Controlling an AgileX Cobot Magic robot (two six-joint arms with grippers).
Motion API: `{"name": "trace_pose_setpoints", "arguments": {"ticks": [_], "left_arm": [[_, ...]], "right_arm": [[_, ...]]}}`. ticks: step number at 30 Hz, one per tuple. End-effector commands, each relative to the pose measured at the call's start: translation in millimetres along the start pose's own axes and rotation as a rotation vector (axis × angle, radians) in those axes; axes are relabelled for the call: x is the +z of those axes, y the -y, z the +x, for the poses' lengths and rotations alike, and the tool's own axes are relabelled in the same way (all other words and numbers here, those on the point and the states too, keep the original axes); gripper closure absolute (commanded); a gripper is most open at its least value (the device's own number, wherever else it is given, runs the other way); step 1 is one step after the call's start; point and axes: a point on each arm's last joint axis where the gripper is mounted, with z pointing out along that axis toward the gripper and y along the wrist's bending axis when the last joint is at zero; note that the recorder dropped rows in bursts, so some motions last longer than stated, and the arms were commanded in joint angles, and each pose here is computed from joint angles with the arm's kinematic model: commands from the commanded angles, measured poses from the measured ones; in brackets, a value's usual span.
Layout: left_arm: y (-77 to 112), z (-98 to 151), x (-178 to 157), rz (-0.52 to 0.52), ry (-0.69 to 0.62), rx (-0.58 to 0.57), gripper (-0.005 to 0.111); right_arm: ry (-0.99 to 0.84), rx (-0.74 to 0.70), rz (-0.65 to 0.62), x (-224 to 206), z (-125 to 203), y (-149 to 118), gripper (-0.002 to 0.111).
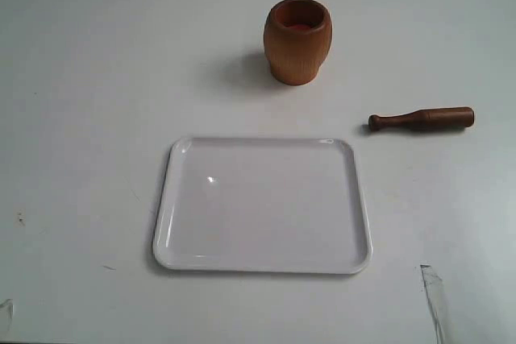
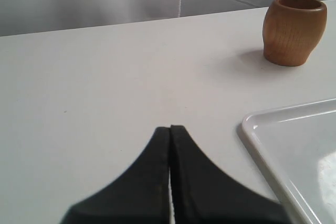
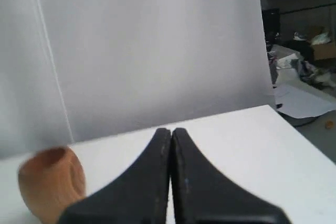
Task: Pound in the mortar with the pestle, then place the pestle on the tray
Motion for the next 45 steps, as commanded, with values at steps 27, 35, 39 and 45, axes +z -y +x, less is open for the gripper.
{"name": "trace_pose_setpoints", "arguments": {"ticks": [27, 35, 39, 45], "left_arm": [[0.6, -0.4, 0.0, 0.008, 0.007, -0.012, 0.107], [0.6, -0.4, 0.0, 0.008, 0.007, -0.012, 0.107], [0.6, -0.4, 0.0, 0.008, 0.007, -0.012, 0.107], [0.6, -0.4, 0.0, 0.008, 0.007, -0.012, 0.107]], "right_arm": [[0.402, 0.017, -0.075, -21.7, -124.8, -28.0, 0.108], [-0.079, -0.401, 0.03, 34.5, -179.5, -39.6, 0.108], [-0.383, -0.544, -0.141, 84.5, -181.1, -52.6, 0.108], [-0.736, -0.579, -0.487, 154.2, -164.9, -70.6, 0.108]]}}
